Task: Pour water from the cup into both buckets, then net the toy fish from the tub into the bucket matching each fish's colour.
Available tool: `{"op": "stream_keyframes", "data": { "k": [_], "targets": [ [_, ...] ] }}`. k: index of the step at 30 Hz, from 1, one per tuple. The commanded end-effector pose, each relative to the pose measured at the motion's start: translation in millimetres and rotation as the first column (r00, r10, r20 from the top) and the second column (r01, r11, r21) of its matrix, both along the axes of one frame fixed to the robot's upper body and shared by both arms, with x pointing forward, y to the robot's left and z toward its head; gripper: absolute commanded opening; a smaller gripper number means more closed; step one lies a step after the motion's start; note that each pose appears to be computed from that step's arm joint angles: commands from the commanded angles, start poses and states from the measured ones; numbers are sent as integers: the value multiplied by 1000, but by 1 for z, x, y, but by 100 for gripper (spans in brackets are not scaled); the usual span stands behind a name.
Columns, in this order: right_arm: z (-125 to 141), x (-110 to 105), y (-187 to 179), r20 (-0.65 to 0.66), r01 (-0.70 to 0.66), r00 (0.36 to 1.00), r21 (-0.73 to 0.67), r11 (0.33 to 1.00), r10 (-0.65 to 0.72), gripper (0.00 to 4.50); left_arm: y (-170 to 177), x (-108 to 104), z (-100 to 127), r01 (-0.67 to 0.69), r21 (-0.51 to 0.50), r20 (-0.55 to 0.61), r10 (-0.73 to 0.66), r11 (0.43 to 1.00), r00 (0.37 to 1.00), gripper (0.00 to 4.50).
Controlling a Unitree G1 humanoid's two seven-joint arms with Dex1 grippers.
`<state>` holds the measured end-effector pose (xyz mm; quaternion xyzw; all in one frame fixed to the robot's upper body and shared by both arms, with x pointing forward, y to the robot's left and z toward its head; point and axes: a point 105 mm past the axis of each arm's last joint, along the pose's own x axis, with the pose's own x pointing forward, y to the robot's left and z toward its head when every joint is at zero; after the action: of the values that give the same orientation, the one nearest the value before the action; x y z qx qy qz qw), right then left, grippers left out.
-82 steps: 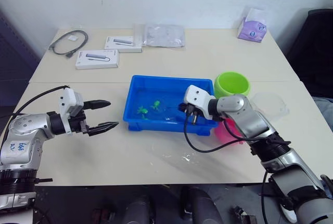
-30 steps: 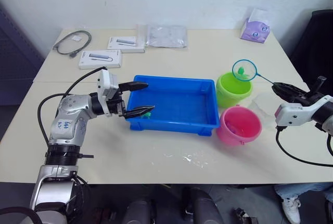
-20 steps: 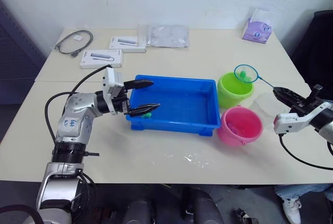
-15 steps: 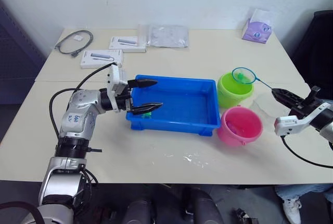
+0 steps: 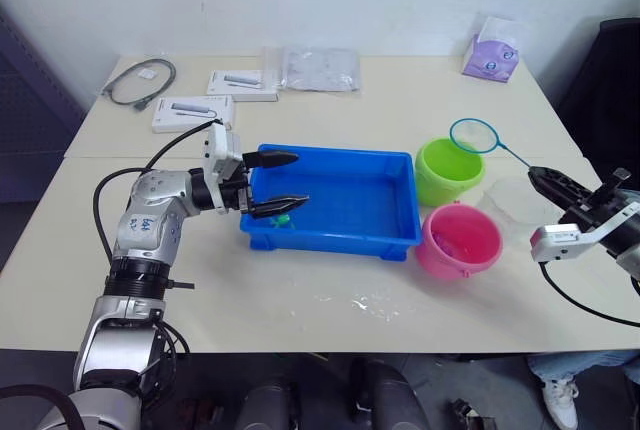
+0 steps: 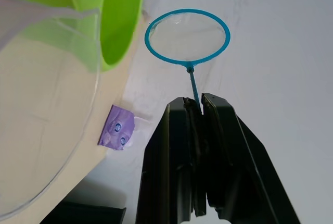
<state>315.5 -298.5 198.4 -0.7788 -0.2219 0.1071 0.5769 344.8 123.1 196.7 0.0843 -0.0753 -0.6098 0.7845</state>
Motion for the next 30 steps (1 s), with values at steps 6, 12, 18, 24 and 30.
{"op": "stream_keyframes", "data": {
  "k": [6,12,18,24,30],
  "targets": [
    [43,7,85,-214,-109,902,729,676,376,0,62,-7,4,-151,13,4,151,989,989,447],
    [13,-7,140,-565,58,599,738,673,567,0,101,-22,-2,-235,116,-27,240,965,971,447],
    [-7,-1,161,-744,104,468,582,807,476,0,112,-33,-15,-250,198,-50,265,948,963,447],
    [-27,15,171,-836,105,419,432,896,354,0,105,-43,-16,-241,167,-75,256,956,964,447],
    [-37,32,175,-884,59,389,307,950,261,0,101,-54,-18,-216,205,-102,240,955,965,447]
  ]
}}
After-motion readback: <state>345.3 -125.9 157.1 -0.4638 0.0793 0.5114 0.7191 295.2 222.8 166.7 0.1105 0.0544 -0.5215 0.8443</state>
